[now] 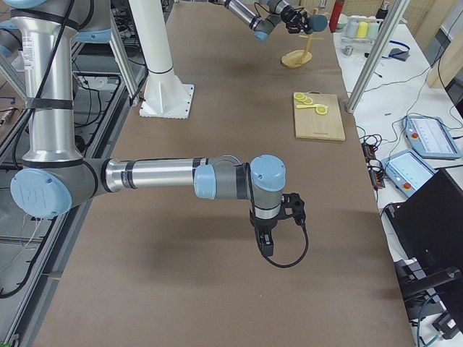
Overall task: Hang cup on storage rack
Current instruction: 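Hook the mug handle onto a rack peg with the left gripper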
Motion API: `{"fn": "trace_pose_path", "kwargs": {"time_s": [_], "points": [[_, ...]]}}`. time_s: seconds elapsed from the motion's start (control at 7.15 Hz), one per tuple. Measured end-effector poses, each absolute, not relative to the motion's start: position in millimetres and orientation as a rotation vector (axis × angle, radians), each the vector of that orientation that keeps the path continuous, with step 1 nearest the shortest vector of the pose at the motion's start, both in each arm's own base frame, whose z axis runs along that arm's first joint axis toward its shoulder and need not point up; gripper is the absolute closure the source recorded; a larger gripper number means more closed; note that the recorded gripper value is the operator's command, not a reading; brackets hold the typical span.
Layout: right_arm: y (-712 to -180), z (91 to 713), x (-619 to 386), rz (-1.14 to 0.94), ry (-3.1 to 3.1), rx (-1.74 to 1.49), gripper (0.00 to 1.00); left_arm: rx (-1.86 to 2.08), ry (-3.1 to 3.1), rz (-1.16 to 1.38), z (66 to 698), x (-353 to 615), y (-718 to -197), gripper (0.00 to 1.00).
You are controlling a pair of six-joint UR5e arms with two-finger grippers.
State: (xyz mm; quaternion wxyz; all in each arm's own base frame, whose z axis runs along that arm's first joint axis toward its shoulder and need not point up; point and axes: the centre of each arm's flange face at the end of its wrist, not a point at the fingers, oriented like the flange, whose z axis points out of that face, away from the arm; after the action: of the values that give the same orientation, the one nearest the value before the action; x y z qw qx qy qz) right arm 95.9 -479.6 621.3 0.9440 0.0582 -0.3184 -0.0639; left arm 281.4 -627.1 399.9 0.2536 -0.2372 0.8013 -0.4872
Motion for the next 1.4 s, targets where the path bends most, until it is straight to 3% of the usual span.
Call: {"fn": "trace_pose_path", "kwargs": {"time_s": [1.4], "points": [[-480.0,620.6,96.0,-0.132,-0.647,0.120,0.00,-0.608,2.129,-1.424,474.9,262.1,-631.5,1.00]]}}
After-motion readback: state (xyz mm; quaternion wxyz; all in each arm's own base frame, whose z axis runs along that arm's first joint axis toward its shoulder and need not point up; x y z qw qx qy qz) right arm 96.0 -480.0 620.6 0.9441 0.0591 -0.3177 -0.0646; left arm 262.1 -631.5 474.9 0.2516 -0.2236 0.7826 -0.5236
